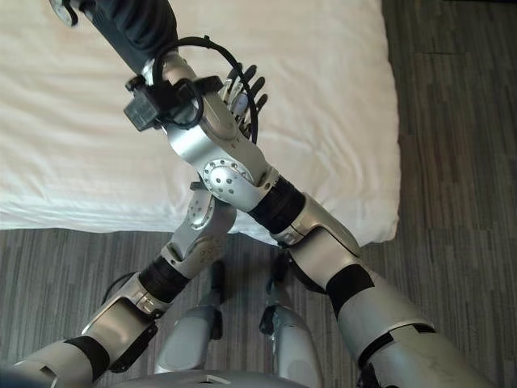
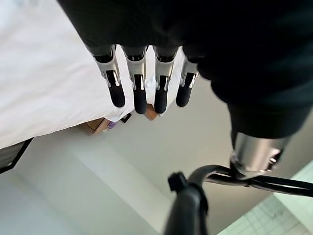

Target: Making the bed.

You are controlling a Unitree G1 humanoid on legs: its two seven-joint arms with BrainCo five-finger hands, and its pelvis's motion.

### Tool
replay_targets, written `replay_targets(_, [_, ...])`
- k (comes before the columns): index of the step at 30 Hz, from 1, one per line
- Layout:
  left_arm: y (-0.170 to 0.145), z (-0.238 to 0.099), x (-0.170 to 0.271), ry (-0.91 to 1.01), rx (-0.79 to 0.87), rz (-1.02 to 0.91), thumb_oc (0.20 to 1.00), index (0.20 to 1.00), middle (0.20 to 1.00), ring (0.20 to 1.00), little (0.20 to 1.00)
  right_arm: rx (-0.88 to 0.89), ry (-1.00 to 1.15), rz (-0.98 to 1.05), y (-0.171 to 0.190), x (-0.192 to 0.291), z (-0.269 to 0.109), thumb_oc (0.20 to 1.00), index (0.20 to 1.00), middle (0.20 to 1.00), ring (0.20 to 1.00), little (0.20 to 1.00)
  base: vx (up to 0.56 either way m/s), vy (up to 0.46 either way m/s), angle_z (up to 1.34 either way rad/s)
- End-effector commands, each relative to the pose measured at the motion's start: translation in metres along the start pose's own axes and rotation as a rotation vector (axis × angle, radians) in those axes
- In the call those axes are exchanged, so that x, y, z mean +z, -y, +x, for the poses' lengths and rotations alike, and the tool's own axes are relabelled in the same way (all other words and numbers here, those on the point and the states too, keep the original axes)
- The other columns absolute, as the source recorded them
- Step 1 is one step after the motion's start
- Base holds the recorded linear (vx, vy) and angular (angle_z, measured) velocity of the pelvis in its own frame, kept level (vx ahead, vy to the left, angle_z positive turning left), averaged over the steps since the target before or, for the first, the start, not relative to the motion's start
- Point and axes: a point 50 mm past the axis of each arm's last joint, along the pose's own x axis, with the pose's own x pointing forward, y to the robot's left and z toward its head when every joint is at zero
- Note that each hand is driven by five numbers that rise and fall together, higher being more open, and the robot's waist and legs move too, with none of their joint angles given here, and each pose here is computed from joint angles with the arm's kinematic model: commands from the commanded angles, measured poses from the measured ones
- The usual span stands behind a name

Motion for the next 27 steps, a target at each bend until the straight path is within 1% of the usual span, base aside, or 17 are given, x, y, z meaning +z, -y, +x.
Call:
replay_targets(1, [0.076,0.026,0.016,0.135,-0.274,-0.27,0.2,0.2,0.2,0.2,0.2,0.146,0.195,-0.026,-0.03,0.03,0.008,0.2,0.2,0.2,0.2,0.2,-0.07,0.019,0.04])
replay_targets(2, [0.074,0.03,0.02,0.168,-0.285,-0.336,0.2,0.2,0.2,0.2,0.2,0.205,0.247,-0.053,-0.041,0.034,0.005,0.2,0.2,0.2,0.2,0.2,-0.05,0.019,-0.02])
replay_targets(4, [0.071,0.034,0.022,0.187,-0.283,-0.411,0.2,0.2,0.2,0.2,0.2,0.287,0.28,-0.088,-0.053,0.035,0.002,0.2,0.2,0.2,0.2,0.2,-0.05,0.027,-0.06])
replay_targets(6, [0.066,0.037,0.021,0.188,-0.275,-0.423,0.2,0.2,0.2,0.2,0.2,0.307,0.287,-0.103,-0.057,0.035,0.0,0.2,0.2,0.2,0.2,0.2,-0.02,0.014,-0.07])
replay_targets(9, [0.05,0.041,0.016,0.171,-0.22,-0.43,0.2,0.2,0.2,0.2,0.2,0.382,0.277,-0.136,-0.07,0.029,-0.001,0.2,0.2,0.2,0.2,0.2,0.01,0.021,-0.05])
replay_targets(12, [0.041,0.043,0.013,0.156,-0.185,-0.401,0.2,0.2,0.2,0.2,0.2,0.418,0.285,-0.129,-0.076,0.031,0.0,0.2,0.2,0.2,0.2,0.2,0.0,0.0,0.0])
replay_targets(14, [0.032,0.047,0.011,0.148,-0.135,-0.324,0.2,0.2,0.2,0.2,0.2,0.454,0.292,-0.122,-0.084,0.035,0.005,0.2,0.2,0.2,0.2,0.2,0.03,0.033,-0.04])
replay_targets(15, [0.032,0.047,0.011,0.148,-0.135,-0.323,0.2,0.2,0.2,0.2,0.2,0.454,0.292,-0.122,-0.084,0.035,0.005,0.2,0.2,0.2,0.2,0.2,0.03,0.025,-0.07])
replay_targets(16, [0.029,0.05,0.012,0.148,-0.112,-0.246,0.2,0.2,0.2,0.2,0.2,0.496,0.307,-0.112,-0.092,0.04,0.006,0.2,0.2,0.2,0.2,0.2,0.02,0.016,-0.06])
replay_targets(17, [0.029,0.05,0.012,0.149,-0.111,-0.246,0.2,0.2,0.2,0.2,0.2,0.497,0.307,-0.112,-0.092,0.04,0.006,0.2,0.2,0.2,0.2,0.2,0.0,0.0,0.0])
replay_targets(19, [0.023,0.052,0.013,0.151,-0.083,-0.184,0.2,0.2,0.2,0.2,0.2,0.52,0.325,-0.113,-0.096,0.046,0.007,0.2,0.2,0.2,0.2,0.2,0.0,0.0,0.0])
replay_targets(20, [0.019,0.054,0.014,0.157,-0.062,-0.134,0.2,0.2,0.2,0.2,0.2,0.514,0.347,-0.13,-0.096,0.052,0.012,0.2,0.2,0.2,0.2,0.2,0.02,0.026,-0.05])
replay_targets(22, [0.016,0.057,0.018,0.171,-0.043,-0.102,0.2,0.2,0.2,0.2,0.2,0.483,0.395,-0.123,-0.092,0.063,0.013,0.2,0.2,0.2,0.2,0.2,0.02,0.028,-0.06])
replay_targets(24, [0.012,0.062,0.03,0.224,-0.015,-0.043,0.2,0.2,0.2,0.2,0.2,0.389,0.493,-0.126,-0.078,0.081,0.011,0.2,0.2,0.2,0.2,0.2,0.0,0.018,-0.01])
replay_targets(25, [0.013,0.062,0.03,0.224,-0.014,-0.041,0.2,0.2,0.2,0.2,0.2,0.388,0.494,-0.127,-0.078,0.082,0.011,0.2,0.2,0.2,0.2,0.2,0.0,0.0,0.0])
replay_targets(27, [0.007,0.069,0.045,0.284,0.019,0.011,0.2,0.2,0.2,0.2,0.2,0.254,0.571,-0.147,-0.056,0.093,0.006,0.2,0.2,0.2,0.2,0.2,-0.02,0.01,0.0])
